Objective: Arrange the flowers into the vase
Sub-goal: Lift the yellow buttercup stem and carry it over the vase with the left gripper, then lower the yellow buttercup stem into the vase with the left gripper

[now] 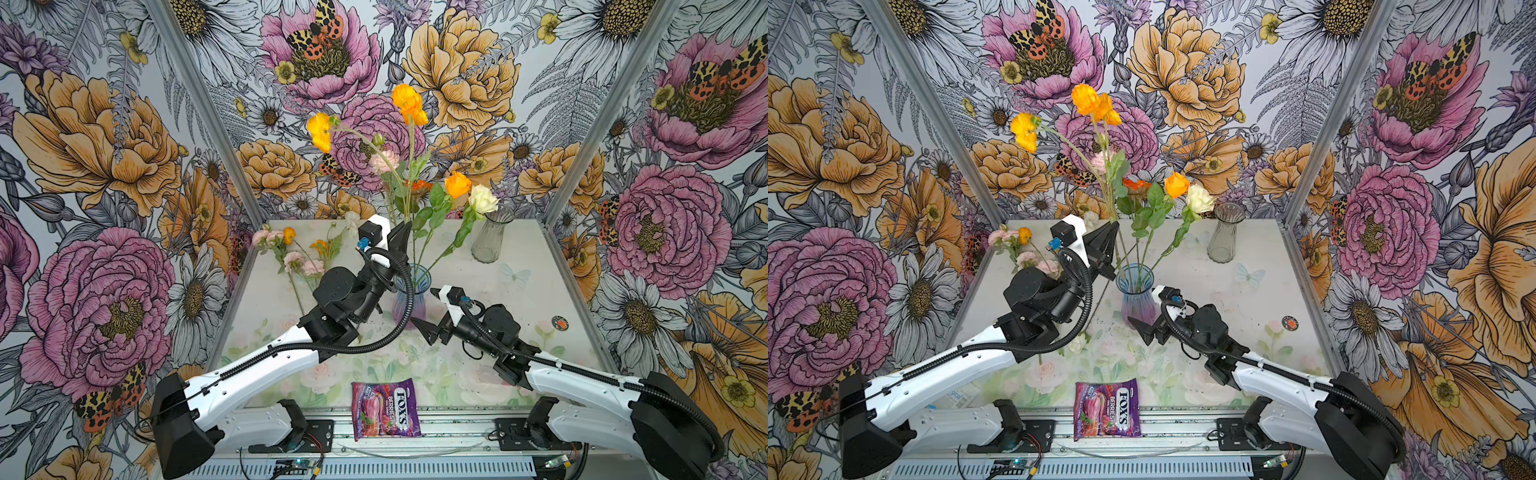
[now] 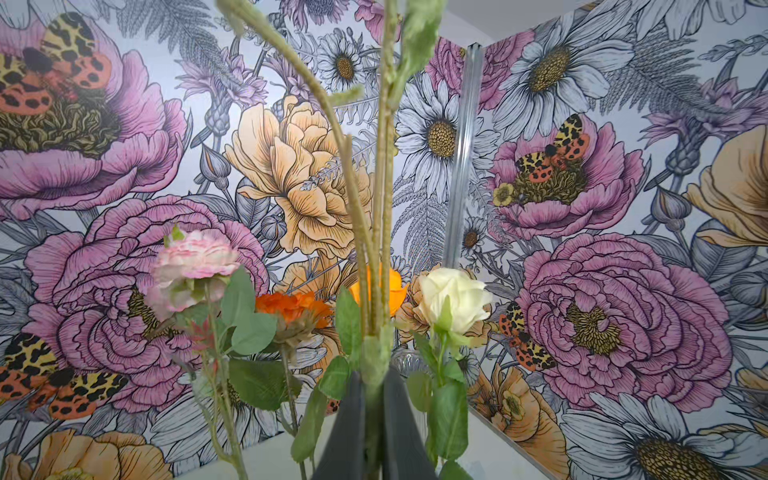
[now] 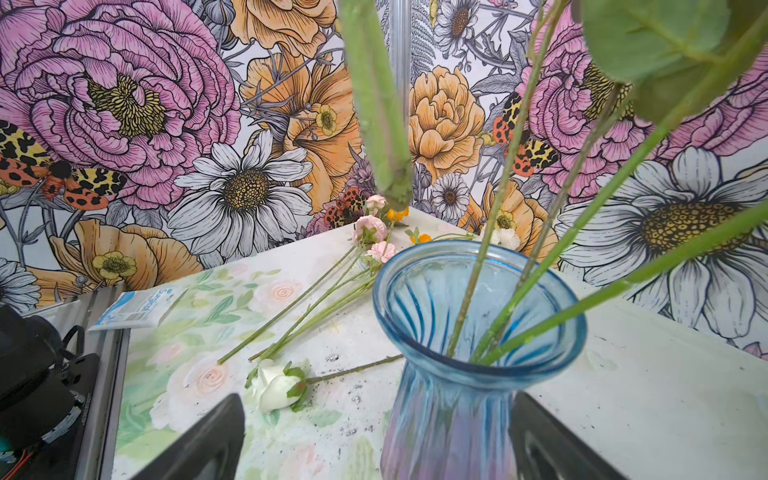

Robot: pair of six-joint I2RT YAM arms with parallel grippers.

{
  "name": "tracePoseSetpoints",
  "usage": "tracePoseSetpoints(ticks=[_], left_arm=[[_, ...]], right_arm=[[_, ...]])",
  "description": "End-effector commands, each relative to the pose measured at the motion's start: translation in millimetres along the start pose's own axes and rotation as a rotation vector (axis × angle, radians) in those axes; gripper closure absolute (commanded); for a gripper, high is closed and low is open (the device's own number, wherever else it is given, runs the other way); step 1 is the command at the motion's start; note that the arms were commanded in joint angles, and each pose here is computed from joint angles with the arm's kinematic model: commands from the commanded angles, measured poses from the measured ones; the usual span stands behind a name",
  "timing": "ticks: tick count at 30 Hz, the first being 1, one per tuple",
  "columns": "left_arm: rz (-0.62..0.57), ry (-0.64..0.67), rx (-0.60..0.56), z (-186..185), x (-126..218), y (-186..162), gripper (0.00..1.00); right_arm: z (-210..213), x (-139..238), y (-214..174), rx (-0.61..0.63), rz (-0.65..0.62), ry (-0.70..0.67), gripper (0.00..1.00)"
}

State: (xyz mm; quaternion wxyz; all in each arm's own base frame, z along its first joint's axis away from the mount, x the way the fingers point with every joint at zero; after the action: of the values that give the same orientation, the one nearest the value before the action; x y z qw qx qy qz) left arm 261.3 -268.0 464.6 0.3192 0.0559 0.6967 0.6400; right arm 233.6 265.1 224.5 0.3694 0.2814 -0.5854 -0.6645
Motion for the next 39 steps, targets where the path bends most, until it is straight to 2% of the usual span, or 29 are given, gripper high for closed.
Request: tracePoseSetpoints(ticks=[1, 5, 14, 21, 27, 39], left_arm=[[-0.156, 0.078, -0.003, 8.3, -1.0, 35.4, 1.0], [-0.176, 0.104, 0.018, 7.3, -4.7, 27.2, 1.0], [-0.111, 0.112, 0.01, 2.3, -5.3, -3.8, 1.0], [-0.03, 0.117, -0.009, 3.8, 8.6, -41.5, 1.0], [0.001, 0.12, -0.016, 5.2, 21.3, -70.2, 1.0], [0.04, 0.076, -0.024, -8.3, 25.3, -119.7, 1.0]], right_arm=[[-2.4, 6.8, 14.1, -0.005, -0.065, -0.02, 0.01], [-6.7, 10.1, 16.1, -0.01, -0.079, -0.038, 0.01], [-9.6, 11.0, 17.1, -0.021, -0.088, -0.038, 0.01], [-9.4, 10.1, 15.2, -0.024, -0.081, -0.034, 0.0], [-10.2, 8.9, 14.5, -0.024, -0.078, -0.035, 0.01], [-10.7, 8.1, 13.2, -0.026, -0.073, -0.034, 0.0]])
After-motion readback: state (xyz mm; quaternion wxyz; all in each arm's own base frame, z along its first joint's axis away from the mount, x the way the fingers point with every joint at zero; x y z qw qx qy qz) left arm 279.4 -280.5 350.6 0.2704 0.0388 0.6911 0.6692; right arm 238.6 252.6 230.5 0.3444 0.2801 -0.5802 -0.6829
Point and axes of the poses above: each gripper's point midway between its finger pads, its own x axis back along the fingers, its own z axis along the line the jaws close on, y = z × x, the point moved 2 cm from there along x, back along the fingers, and after that the axes turned 7 degrees about -x, right-handed, at the moved point
